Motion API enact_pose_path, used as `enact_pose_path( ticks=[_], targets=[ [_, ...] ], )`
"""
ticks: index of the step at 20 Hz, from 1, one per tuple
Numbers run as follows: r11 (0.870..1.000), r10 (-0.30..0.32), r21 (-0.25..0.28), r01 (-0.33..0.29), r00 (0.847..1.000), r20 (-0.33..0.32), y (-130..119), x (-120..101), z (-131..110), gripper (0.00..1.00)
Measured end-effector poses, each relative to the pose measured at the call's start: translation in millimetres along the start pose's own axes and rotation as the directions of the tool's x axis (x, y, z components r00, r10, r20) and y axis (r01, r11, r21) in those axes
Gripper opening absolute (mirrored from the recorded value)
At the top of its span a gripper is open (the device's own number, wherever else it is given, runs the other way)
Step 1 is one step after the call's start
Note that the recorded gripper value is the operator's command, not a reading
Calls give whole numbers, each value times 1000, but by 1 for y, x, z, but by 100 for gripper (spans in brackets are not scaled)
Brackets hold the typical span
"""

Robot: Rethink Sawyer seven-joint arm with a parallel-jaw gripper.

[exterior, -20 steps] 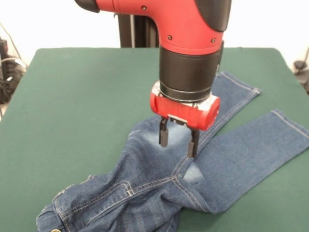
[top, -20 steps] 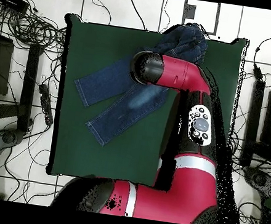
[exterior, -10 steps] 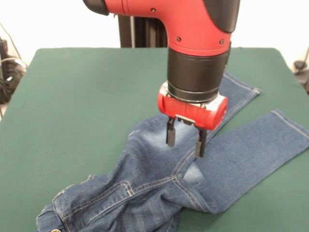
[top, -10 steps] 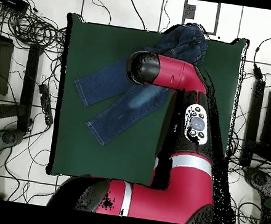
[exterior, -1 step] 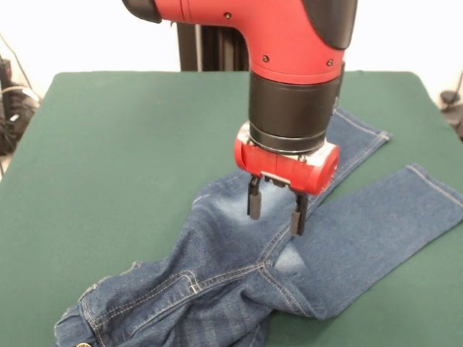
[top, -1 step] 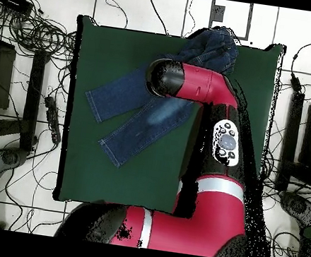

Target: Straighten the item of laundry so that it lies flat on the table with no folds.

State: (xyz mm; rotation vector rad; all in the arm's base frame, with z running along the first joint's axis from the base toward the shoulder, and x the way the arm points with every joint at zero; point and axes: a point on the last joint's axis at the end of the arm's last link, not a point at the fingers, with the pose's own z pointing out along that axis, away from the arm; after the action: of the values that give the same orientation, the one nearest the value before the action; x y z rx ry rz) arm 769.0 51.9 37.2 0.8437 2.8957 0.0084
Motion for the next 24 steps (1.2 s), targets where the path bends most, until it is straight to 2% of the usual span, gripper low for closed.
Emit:
enact_pose_path(
  ticks=[11, 19, 24],
  targets=[
    [1000, 18, 3, -18, 1000, 13, -20, -7, -19, 100],
    [998, 69, 6, -69, 997, 35, -59, -27, -47, 100],
    [995, 94, 13, -95, 995, 34, -81, -30, -57, 100]
  ],
)
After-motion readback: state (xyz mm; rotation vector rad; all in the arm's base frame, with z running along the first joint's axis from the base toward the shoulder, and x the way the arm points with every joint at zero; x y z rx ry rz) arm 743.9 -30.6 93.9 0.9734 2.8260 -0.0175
